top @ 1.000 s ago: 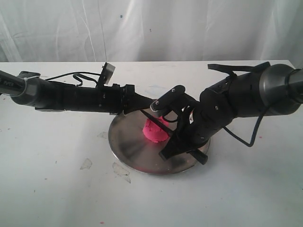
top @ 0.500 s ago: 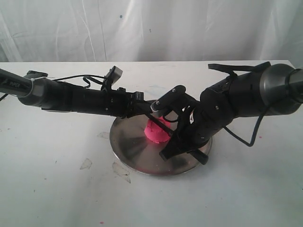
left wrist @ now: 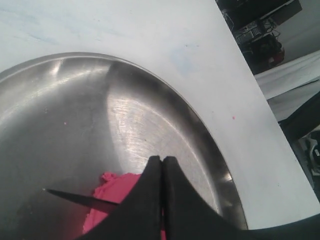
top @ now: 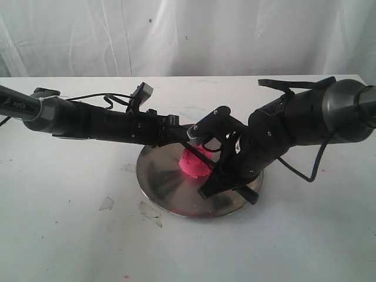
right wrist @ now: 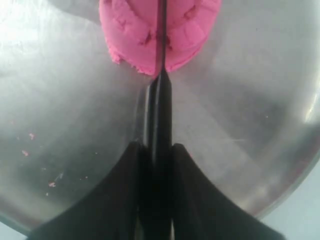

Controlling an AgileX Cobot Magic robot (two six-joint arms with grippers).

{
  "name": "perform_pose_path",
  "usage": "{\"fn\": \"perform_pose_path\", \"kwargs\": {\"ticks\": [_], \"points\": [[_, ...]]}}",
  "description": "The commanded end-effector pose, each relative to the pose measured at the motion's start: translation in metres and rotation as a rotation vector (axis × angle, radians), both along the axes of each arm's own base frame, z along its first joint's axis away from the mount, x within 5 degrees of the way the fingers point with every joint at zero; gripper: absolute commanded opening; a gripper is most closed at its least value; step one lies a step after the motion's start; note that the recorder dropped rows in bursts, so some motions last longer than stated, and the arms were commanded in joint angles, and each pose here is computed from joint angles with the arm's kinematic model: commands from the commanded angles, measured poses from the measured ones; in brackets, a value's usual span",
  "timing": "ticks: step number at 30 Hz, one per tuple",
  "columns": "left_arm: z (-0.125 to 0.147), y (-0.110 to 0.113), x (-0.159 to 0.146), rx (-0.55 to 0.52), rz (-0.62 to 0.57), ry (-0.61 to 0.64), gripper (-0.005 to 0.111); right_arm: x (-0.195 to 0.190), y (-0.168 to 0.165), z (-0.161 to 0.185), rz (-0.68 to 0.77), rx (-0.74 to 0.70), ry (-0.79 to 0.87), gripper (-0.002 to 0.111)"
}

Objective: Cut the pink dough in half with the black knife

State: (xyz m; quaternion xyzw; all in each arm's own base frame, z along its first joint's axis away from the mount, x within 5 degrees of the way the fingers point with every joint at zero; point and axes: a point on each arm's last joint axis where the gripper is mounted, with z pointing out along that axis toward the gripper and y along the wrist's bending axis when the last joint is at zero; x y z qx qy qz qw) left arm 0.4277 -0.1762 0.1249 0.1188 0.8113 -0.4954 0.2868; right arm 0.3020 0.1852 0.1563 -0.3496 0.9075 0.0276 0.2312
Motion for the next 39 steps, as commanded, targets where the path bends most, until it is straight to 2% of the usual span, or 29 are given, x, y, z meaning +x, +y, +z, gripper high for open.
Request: {"fn": "perform_pose_path", "kwargs": {"ticks": [1, 13, 26, 35, 39], "points": [[-0.016, -0.005, -0.005, 0.011, -0.039, 0.037, 0.000, 0.000, -0.001, -0.001, -0.010, 0.000, 0.006, 0.000], [0.001, -0.006, 0.000, -0.086, -0.077, -0.001, 0.000, -0.001, -0.001, -0.001, -0.010, -0.003, 0.010, 0.000], [0.002, -0.007, -0.002, -0.093, -0.093, -0.001, 0.000, -0.003, -0.002, -0.002, -0.012, -0.019, 0.033, 0.000], [0.016, 0.022, 0.009, -0.106, -0.033, -0.031, 0.000, -0.002, -0.002, -0.002, -0.012, -0.018, 0.031, 0.000], [0.014, 0.022, 0.009, -0.091, -0.028, -0.029, 0.000, -0.002, -0.002, -0.002, -0.013, -0.016, 0.031, 0.000]]}}
